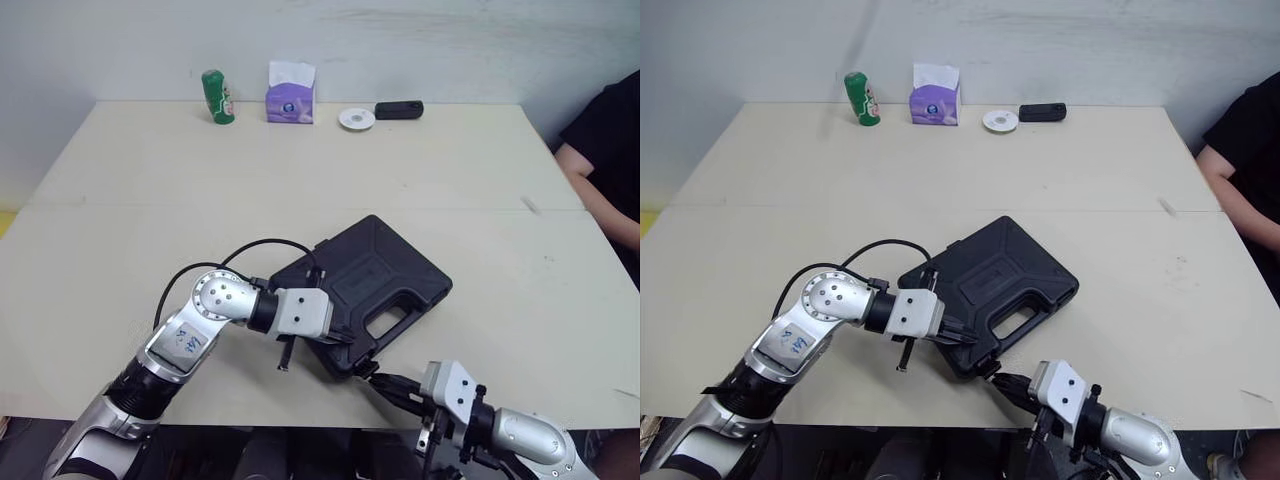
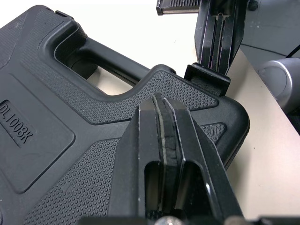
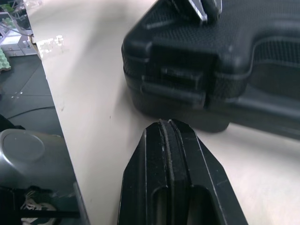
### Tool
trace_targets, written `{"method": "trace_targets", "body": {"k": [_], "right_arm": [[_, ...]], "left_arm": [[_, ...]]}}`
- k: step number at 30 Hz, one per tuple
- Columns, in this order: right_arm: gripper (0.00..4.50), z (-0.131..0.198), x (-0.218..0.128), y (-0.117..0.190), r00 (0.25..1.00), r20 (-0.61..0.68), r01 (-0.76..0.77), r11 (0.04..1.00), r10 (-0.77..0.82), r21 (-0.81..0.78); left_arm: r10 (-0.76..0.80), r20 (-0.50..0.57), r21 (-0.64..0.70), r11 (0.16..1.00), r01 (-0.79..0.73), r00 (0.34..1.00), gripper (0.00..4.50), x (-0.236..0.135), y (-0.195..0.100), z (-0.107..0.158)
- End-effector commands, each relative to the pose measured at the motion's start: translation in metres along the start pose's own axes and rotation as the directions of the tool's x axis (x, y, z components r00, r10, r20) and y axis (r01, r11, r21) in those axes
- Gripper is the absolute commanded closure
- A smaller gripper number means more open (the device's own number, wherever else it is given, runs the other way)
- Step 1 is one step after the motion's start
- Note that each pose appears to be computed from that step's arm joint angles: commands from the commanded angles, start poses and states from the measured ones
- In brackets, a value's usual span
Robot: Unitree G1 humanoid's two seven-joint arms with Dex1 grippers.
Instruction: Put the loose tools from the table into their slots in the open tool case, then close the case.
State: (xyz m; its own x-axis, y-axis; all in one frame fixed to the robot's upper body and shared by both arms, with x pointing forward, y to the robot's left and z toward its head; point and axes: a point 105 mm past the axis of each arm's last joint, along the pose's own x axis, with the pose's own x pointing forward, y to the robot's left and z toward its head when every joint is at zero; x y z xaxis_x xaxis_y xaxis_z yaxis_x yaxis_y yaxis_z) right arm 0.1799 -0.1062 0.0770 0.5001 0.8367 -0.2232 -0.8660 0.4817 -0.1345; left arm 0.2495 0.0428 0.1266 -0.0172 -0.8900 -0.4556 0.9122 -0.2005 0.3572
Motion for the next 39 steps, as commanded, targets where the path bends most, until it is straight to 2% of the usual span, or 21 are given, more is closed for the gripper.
{"method": "trace_targets", "body": {"k": [1,25,32,39], "right_arm": [[4.44,0.022,0.005,0.007,0.997,0.075,-0.031,0.999,0.033,-0.026],[4.44,0.058,0.022,-0.004,0.986,0.133,-0.084,0.993,0.096,-0.088],[4.44,0.055,0.013,-0.022,0.993,0.091,-0.065,0.992,0.075,-0.106],[4.44,0.058,0.015,-0.022,0.988,0.087,-0.115,0.988,0.124,-0.101]], "left_arm": [[-0.123,-0.171,-0.182,0.979,0.091,0.978,4.50,0.014,-0.030,-0.055],[-0.163,-0.223,-0.221,0.969,0.112,0.961,4.50,0.009,-0.039,-0.071],[-0.171,-0.222,-0.232,0.966,0.118,0.960,4.50,0.009,-0.042,-0.072],[-0.162,-0.228,-0.232,0.967,0.108,0.960,4.50,0.009,-0.039,-0.073]]}}
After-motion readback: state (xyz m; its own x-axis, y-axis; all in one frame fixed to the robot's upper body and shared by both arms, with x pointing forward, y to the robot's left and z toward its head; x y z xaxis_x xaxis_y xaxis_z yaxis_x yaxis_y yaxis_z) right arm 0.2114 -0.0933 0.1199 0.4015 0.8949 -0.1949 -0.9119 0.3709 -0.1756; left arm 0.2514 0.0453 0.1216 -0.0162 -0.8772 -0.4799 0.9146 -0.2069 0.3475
